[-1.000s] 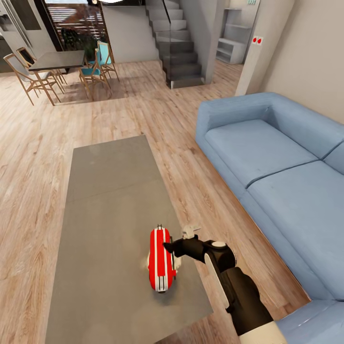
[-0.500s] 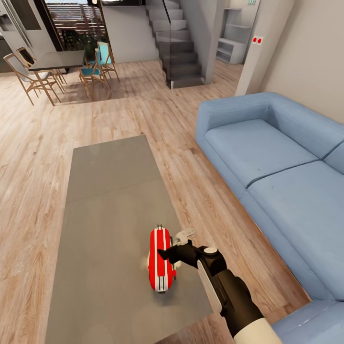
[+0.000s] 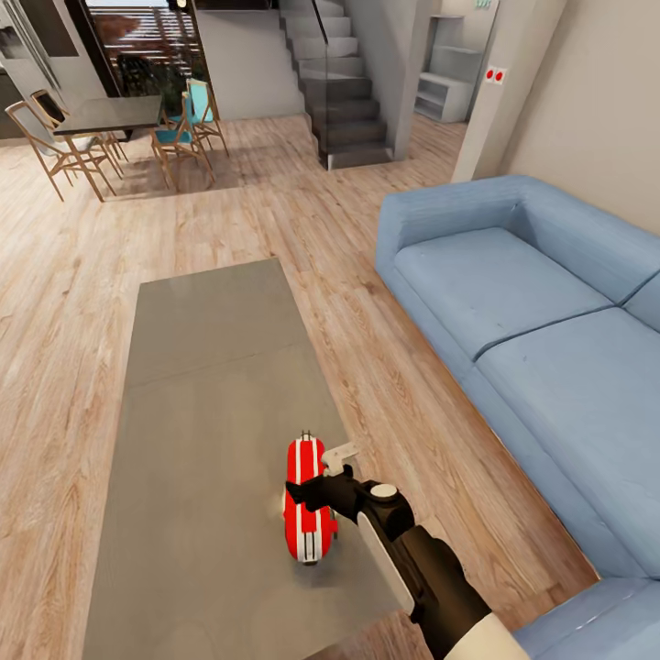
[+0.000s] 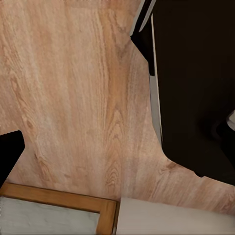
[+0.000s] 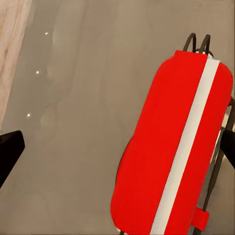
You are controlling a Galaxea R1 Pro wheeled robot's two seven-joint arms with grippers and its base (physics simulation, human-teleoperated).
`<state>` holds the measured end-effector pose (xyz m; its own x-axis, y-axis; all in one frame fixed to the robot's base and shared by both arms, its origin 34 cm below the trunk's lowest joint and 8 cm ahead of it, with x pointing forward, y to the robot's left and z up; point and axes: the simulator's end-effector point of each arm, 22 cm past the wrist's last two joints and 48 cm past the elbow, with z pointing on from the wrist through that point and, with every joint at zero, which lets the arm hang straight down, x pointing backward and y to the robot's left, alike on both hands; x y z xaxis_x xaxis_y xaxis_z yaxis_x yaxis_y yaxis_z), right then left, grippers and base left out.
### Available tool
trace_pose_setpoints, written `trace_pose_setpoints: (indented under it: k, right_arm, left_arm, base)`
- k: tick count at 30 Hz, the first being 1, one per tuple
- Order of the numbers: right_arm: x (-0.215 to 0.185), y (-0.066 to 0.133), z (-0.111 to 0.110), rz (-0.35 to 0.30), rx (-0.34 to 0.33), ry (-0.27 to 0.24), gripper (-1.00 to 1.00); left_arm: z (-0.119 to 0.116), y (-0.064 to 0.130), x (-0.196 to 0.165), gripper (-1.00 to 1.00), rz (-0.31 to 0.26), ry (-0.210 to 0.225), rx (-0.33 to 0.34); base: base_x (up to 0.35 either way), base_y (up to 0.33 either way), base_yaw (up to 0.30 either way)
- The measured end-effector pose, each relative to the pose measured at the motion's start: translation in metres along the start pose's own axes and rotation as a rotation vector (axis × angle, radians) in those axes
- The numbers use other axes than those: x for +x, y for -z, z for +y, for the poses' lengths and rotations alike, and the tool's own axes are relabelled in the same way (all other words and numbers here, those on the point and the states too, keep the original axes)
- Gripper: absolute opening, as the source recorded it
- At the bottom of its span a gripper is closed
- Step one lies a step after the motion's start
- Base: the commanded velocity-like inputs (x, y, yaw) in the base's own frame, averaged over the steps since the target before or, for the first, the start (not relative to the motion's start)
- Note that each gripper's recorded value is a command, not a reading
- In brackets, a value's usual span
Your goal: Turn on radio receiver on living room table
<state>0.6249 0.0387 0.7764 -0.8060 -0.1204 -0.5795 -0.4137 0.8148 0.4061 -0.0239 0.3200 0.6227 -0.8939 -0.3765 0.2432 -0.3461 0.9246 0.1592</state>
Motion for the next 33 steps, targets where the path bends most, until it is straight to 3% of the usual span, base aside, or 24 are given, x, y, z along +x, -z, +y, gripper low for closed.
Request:
trace_pose_setpoints:
  k: [14, 22, 33]
  right_arm:
    - [0.004, -0.017, -0.014, -0.056, 0.028, 0.007, 1.0]
    - [0.0, -0.022, -0.038, -0.091, 0.115, 0.005, 1.0]
    - [0.006, -0.032, -0.055, -0.114, 0.146, 0.003, 1.0]
  left_arm:
    - [-0.004, -0.012, -0.008, 1.0, -0.002, -0.01, 0.001]
    - [-0.006, -0.02, -0.012, 1.0, -0.003, -0.01, 0.001]
    - [-0.009, -0.031, -0.018, 1.0, -0.003, -0.01, 0.003]
  base:
    - [0.0, 0.0, 0.0]
    - [0.0, 0.0, 0.0]
    - [0.0, 0.0, 0.0]
